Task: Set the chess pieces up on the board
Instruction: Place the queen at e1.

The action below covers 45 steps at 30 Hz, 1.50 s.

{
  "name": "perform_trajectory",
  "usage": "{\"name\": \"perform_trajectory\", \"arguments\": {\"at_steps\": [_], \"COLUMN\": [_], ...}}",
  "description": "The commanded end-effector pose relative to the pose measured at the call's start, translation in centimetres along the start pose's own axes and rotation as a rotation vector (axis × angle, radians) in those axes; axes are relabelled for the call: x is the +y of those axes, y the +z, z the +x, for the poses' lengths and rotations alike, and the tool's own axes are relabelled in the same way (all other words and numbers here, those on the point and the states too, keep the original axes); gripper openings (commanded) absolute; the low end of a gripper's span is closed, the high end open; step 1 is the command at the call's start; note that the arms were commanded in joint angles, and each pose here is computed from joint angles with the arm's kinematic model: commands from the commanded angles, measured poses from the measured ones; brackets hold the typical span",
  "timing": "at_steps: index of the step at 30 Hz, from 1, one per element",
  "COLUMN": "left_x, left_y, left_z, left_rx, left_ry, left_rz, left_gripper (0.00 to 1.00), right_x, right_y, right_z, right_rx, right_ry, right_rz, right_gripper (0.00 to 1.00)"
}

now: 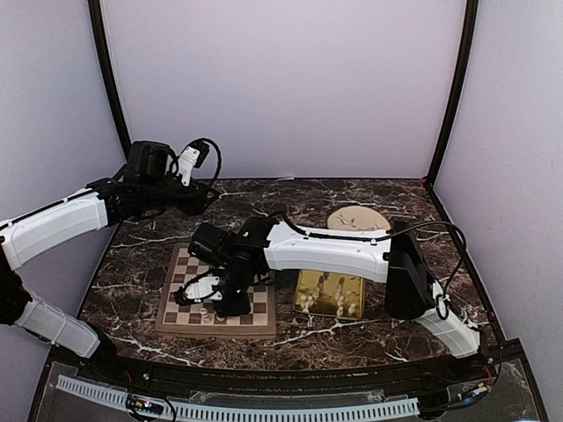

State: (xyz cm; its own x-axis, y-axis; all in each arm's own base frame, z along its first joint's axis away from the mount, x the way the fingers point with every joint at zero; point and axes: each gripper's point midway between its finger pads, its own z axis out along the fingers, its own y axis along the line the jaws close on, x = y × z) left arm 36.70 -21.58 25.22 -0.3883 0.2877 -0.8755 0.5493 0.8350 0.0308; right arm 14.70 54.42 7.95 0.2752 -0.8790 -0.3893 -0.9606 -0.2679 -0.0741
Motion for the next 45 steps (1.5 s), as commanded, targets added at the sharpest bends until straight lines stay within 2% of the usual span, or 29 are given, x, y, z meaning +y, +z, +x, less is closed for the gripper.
{"name": "perform_trajectory", "arguments": {"at_steps": [1,11,21,26,33,45], "left_x": [-0.1,-0.1,-0.1,-0.1,-0.2,-0.3], "left_y": [-1.0,-0.9,-1.0,-1.0,-1.0,-0.7], "left_z": [-0.7,-0.6,-0.6,-0.6,-0.6,-0.4], "left_rx": [-0.025,-0.021,-0.02,-0.021,-0.021,-0.014], "left_ry": [0.002,0.002,0.003,0.003,0.003,0.001], "left_rz": [0.009,0.012,0.012,0.013,0.016,0.022], "left_gripper": [0.55,0.55,0.55,0.55,0.55,0.55], "right_x": [0.3,0.3,0.2,0.1,0.1,0.1], "right_y": [0.1,0.9,1.3,1.4,1.7,2.1], "right_z": [-0.8,-0.5,-0.3,-0.3,-0.4,-0.4], "right_rx": [-0.023,-0.011,-0.006,-0.006,-0.009,-0.003], "right_ry": [0.005,0.011,0.016,0.019,0.018,0.016], "right_rz": [-0.012,-0.014,-0.012,-0.011,-0.012,-0.018], "right_gripper": [0.08,0.15,0.29,0.29,0.23,0.21]}}
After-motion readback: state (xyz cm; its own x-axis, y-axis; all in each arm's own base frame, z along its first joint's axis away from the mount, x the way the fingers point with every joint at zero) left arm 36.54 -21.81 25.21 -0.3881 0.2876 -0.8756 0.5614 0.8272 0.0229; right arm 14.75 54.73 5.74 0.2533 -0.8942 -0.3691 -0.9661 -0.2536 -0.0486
